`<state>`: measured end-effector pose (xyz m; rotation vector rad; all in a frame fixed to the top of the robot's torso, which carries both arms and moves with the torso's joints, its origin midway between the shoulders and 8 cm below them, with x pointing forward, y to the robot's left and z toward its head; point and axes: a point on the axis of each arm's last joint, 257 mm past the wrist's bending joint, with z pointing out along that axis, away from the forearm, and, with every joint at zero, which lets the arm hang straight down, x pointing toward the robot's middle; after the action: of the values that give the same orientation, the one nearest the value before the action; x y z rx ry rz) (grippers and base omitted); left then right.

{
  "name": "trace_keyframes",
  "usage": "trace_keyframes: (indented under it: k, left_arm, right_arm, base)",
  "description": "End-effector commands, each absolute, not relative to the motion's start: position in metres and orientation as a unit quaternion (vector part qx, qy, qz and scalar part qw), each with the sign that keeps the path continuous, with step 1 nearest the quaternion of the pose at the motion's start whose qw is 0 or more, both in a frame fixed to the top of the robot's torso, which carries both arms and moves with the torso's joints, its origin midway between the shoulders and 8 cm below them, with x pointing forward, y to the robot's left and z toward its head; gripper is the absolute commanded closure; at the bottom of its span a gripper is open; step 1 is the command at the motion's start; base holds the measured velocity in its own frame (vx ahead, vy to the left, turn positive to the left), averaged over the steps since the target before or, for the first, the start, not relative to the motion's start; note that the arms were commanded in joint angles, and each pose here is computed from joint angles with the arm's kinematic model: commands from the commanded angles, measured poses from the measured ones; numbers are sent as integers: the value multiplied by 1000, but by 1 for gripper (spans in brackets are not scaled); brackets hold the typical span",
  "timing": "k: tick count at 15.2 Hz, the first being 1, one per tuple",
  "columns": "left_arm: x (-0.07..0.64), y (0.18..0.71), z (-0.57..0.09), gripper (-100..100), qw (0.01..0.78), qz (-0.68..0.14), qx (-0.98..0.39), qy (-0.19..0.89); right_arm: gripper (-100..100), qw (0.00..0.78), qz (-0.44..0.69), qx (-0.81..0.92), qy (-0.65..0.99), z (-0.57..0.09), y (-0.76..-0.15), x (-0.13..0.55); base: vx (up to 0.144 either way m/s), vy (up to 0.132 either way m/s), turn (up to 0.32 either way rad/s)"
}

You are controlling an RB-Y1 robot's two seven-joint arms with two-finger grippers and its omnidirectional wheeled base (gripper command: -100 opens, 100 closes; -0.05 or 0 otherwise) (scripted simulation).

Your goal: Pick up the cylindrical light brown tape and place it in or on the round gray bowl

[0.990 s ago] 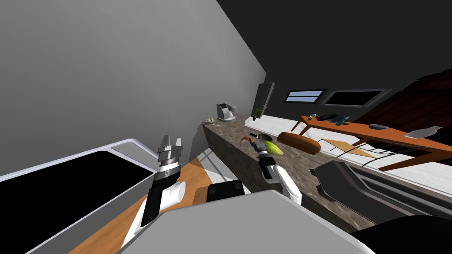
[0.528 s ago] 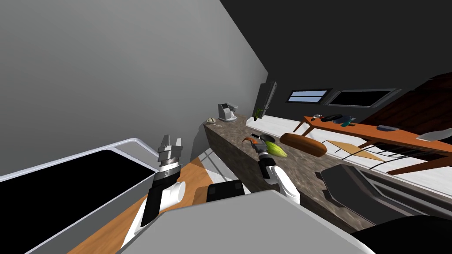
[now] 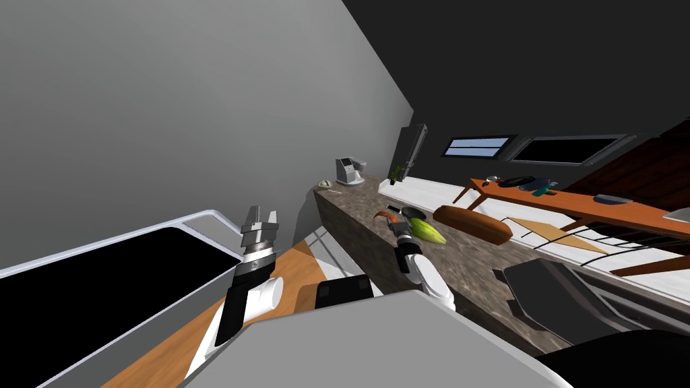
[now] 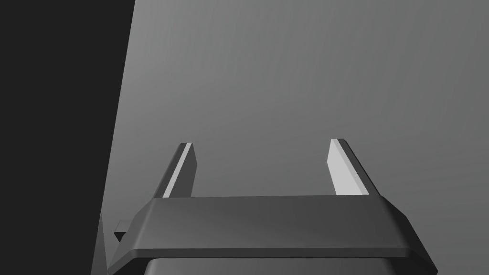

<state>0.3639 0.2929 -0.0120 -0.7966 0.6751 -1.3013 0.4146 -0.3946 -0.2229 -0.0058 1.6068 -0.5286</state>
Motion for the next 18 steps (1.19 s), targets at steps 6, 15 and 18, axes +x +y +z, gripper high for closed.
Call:
trace_keyframes:
  k: [6,15,18]
  left_arm:
    - [364,293,-12,0,672,-578,-354,300]
    - [364,293,-12,0,672,-578,-354,300]
    - [364,293,-12,0,672,-578,-354,300]
  right_arm:
    - [-100,616,-330,-49,714,-241,-420,404]
    - [-100,537,-448,-111,707,-265,-454,386]
    - [-100,517,-475,-131,700,-268,-460,382]
  base:
    - [32,33,39]
    - [24,26,40]
    - [21,23,30]
